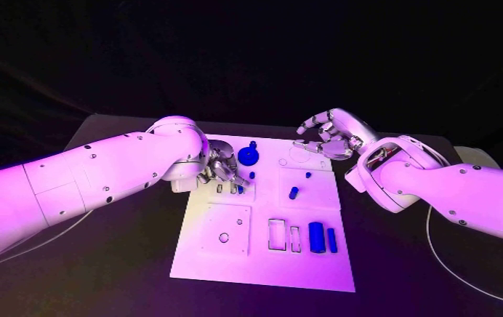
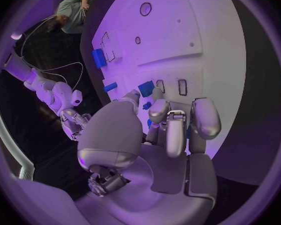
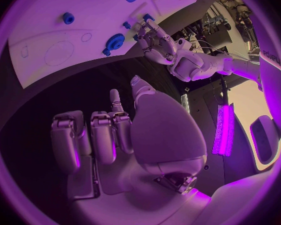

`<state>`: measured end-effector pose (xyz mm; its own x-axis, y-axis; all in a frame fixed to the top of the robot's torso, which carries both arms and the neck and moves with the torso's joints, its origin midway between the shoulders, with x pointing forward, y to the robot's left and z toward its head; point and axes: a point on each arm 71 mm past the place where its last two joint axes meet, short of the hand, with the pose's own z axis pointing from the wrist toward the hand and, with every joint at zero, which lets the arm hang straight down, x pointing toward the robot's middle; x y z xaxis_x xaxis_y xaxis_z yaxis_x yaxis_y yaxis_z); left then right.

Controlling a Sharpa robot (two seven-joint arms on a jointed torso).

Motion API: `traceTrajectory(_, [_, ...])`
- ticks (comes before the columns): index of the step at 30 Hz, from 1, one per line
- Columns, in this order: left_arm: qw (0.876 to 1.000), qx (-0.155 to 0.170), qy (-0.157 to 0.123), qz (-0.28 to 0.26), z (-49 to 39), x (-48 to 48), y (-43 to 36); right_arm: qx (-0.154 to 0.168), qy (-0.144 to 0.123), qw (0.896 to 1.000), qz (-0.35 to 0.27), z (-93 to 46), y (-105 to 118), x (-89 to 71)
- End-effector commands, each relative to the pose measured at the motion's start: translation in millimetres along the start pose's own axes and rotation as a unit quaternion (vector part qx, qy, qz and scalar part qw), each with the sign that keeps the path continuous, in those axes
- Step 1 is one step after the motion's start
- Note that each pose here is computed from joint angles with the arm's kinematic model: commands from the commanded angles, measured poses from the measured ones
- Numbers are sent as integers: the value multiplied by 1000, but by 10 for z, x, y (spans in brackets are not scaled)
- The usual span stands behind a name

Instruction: Assemble the parts on the task board

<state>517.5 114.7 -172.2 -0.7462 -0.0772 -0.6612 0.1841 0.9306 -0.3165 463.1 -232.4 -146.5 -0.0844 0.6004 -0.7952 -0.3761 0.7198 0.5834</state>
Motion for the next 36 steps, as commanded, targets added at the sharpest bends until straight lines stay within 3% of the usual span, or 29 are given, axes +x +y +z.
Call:
traceTrajectory(1, [1000, 6, 13, -1, 0, 21, -33, -1, 8, 1000, -4, 1, 4, 15])
traceTrajectory(26, [1000, 11, 22, -19, 0, 33, -17, 1, 9, 1000, -5, 3, -7, 19])
traceTrajectory(36, [997, 28, 7, -66, -46, 30, -13, 2, 9, 1000, -5, 2, -19, 20])
